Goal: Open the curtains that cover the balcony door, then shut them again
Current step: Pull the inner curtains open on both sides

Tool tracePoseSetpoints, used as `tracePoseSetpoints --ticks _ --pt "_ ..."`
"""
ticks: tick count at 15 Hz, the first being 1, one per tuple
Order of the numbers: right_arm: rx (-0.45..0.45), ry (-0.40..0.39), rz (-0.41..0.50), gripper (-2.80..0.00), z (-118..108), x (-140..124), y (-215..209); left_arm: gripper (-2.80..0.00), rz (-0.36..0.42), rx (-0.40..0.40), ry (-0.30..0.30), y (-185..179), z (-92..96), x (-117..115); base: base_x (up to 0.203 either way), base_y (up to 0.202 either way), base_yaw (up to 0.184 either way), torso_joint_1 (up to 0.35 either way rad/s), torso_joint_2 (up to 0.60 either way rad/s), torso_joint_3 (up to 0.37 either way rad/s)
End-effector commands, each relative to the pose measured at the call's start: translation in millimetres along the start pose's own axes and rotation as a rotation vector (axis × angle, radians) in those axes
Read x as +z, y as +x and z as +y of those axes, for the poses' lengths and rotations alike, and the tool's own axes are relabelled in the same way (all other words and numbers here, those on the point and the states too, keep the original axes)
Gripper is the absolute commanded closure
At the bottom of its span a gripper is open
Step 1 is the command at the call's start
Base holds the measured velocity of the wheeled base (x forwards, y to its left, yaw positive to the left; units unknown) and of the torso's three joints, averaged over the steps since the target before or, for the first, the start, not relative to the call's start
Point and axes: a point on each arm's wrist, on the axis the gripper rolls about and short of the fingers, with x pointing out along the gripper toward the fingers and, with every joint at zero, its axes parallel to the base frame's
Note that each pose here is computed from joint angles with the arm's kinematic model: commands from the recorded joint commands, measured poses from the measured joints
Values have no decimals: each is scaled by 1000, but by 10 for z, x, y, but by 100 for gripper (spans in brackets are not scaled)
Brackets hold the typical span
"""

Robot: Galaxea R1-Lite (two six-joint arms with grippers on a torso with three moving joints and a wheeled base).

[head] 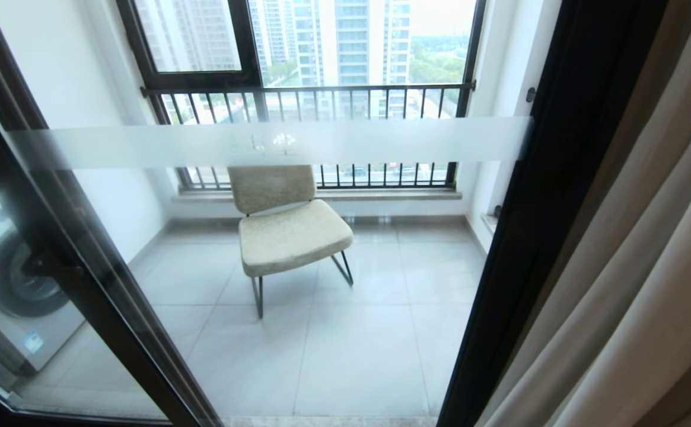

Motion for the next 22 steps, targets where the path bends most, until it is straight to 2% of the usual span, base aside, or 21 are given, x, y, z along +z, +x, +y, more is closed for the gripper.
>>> tracePoseSetpoints --ticks 1,4,6,9,14,22 --pt "18 20 47 0 54 -178 -23 0 -1 0 -1 -1 0 1 0 0 0 0 0 0" --pt "59 74 160 0 129 -420 -79 0 -1 0 -1 0 0 1 0 0 0 0 0 0" --pt "-2 92 254 0 165 -536 -174 0 -1 0 -1 0 0 1 0 0 0 0 0 0" --pt "-100 104 325 0 210 -657 -315 0 -1 0 -1 -1 0 1 0 0 0 0 0 0" --pt "-138 157 317 0 250 -727 -415 0 -2 0 -1 -1 0 1 0 0 0 0 0 0" --pt "-139 172 321 0 252 -732 -417 0 -1 0 -1 0 0 1 0 0 0 0 0 0"
